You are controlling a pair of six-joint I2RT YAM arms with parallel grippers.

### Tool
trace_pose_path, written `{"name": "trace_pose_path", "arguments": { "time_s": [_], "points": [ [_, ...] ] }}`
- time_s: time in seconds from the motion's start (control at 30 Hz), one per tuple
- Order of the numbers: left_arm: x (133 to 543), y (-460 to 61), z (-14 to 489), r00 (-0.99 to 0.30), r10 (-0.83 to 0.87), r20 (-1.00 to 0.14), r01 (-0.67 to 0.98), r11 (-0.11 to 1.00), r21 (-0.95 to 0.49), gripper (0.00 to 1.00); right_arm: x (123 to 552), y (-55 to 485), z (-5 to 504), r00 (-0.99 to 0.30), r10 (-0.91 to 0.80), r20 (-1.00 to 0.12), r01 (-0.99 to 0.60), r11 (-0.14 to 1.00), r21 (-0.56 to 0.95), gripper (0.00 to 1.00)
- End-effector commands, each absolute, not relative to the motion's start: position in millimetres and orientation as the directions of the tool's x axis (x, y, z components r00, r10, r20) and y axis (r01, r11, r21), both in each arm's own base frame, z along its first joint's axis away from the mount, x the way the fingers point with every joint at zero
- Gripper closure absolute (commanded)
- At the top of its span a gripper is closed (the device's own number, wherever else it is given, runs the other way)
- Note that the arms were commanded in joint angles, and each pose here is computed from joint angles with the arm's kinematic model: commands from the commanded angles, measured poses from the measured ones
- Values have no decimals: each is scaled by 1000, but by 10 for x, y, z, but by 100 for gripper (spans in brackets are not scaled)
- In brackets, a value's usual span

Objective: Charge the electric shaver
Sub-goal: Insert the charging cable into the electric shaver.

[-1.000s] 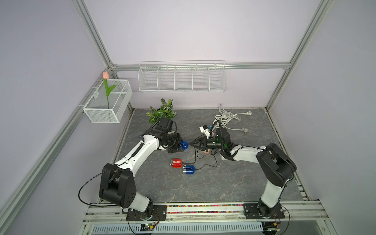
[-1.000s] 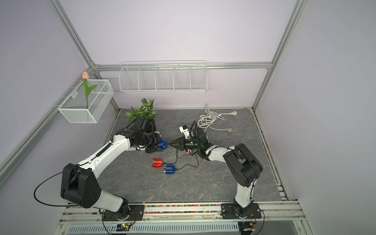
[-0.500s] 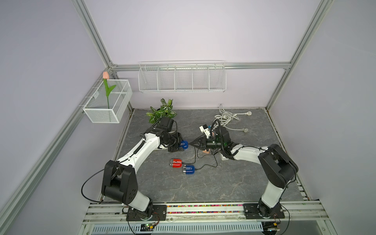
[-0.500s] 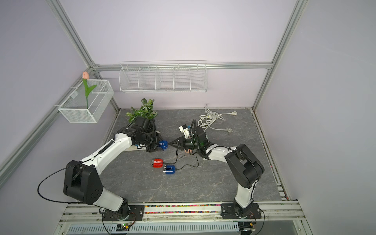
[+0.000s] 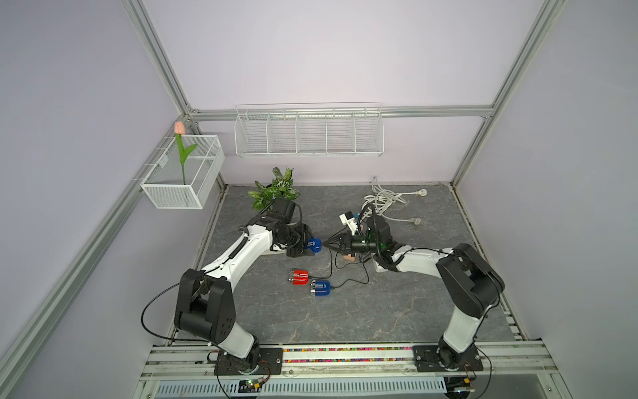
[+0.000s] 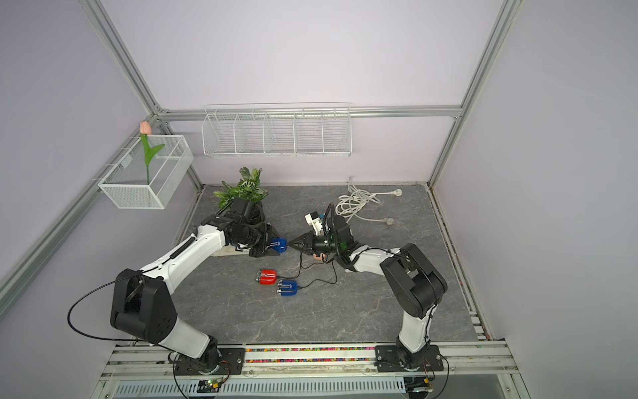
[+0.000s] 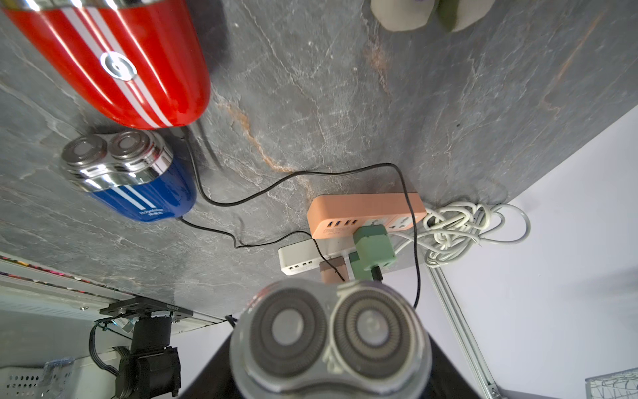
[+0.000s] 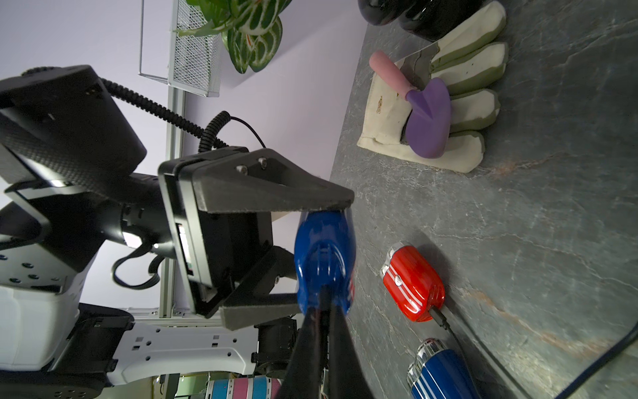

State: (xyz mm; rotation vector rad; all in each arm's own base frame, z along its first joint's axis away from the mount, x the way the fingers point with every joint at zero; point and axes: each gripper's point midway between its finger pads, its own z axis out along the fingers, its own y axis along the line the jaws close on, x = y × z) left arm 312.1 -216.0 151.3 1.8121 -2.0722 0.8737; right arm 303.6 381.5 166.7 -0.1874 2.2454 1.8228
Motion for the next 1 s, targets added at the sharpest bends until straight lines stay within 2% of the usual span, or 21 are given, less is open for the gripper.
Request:
{"name": "trace_pose_path", "arguments": {
  "time_s": [0.0,0.17,0.37,0.67,0.8,0.9,0.97],
  "points": [
    [3235,-2483,1972,-287,-683,672,-934,43,-355,100,2818,3787,1525,-968,-12,-252,-248,226,942,93],
    [3247,-2474,1978,-287,-686,669,-934,44,-356,100,2829,3724,1466,-971,-8,-238,-233,242,942,93],
    [3275,-2524,2015,-300,-679,670,-929,50,-366,100,2790,3986,1682,-963,-39,-266,-269,200,942,93],
    [3237,-2557,2082,-305,-670,677,-926,43,-375,100,2798,3996,1583,-972,-36,-234,-236,213,948,92],
    [3104,-2358,1963,-274,-721,637,-936,47,-349,100,2915,3761,1694,-969,35,-246,-230,250,940,62],
    [2959,-2213,1827,-241,-760,604,-946,45,-322,100,2957,3573,1857,-961,56,-271,-241,310,919,48],
    [2859,-2143,1735,-222,-777,589,-953,44,-301,100,2967,3474,1973,-955,61,-289,-252,342,905,41]
  ]
}}
